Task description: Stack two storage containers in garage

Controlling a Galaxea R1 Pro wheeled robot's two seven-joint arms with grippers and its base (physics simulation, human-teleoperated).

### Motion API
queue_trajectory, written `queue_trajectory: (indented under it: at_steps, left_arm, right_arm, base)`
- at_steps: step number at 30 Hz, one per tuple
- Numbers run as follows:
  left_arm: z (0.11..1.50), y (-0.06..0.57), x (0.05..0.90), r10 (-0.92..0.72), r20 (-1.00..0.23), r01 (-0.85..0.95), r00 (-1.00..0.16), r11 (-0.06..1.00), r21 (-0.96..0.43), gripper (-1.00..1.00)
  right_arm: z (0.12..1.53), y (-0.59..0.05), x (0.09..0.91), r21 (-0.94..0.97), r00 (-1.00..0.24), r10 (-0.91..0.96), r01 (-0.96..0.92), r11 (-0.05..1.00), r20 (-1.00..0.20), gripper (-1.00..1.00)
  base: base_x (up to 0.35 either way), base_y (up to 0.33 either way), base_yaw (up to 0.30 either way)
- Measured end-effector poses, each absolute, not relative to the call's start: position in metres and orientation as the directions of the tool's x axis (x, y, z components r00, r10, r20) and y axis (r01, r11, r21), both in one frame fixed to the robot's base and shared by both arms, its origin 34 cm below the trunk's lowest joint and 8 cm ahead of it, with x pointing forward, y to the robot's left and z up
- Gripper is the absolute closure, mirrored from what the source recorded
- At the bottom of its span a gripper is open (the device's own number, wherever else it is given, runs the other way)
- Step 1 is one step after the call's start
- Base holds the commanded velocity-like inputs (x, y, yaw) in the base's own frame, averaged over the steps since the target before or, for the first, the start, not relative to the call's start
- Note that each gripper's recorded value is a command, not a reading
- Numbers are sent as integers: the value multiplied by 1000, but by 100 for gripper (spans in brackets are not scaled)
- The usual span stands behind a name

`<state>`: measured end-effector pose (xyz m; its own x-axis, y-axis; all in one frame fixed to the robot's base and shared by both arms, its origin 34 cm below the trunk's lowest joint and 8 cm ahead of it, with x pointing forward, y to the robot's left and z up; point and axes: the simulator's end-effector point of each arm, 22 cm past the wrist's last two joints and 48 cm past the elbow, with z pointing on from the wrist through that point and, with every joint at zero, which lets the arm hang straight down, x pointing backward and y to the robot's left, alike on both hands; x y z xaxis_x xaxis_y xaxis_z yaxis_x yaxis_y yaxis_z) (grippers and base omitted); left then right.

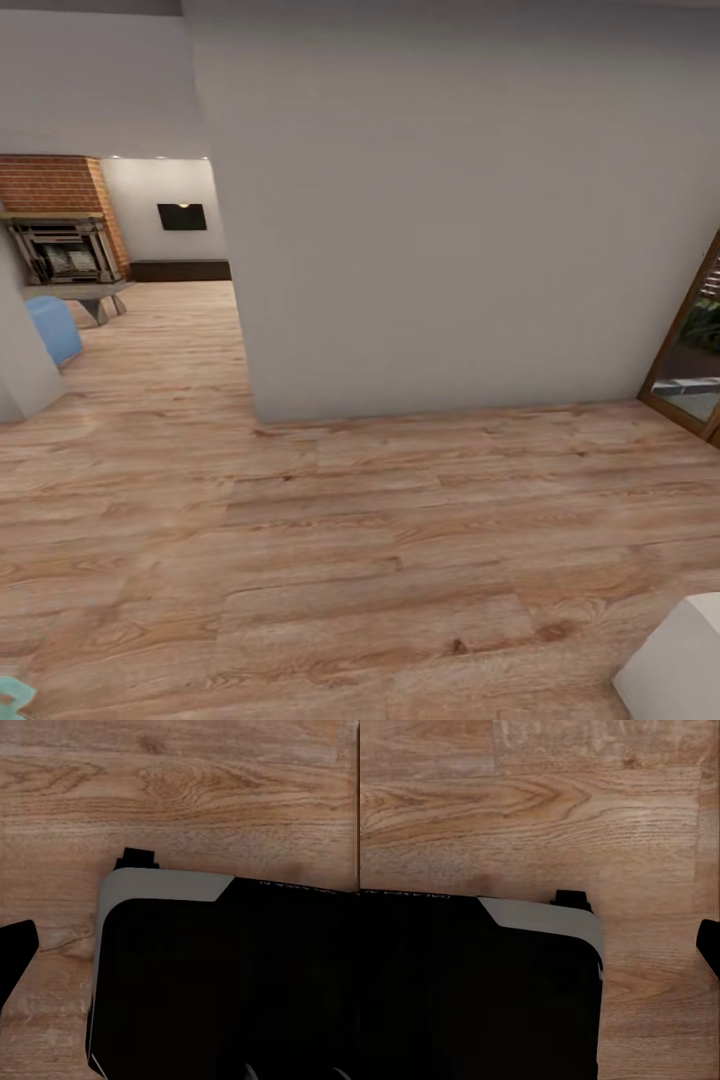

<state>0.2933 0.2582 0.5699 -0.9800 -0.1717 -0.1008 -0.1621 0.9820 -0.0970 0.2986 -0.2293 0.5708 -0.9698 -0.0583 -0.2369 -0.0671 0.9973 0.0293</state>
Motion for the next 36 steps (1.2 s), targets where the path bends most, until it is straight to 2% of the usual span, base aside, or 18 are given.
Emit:
queue_trajectory:
  at_steps: [17, 36]
  left_arm:
    - [570, 258, 293, -172, -101, -162, -980, 982, -97, -100]
    - [570, 258, 293, -170, -101, -161, -980, 982, -97, -100]
  right_arm:
    - [571, -228, 299, 30, -970, -57, -66, 997, -237, -100]
    - [571, -230, 299, 29, -970, -54, -63, 998, -238, -100]
  base:
    - [322, 0, 12]
    - [322, 0, 245]
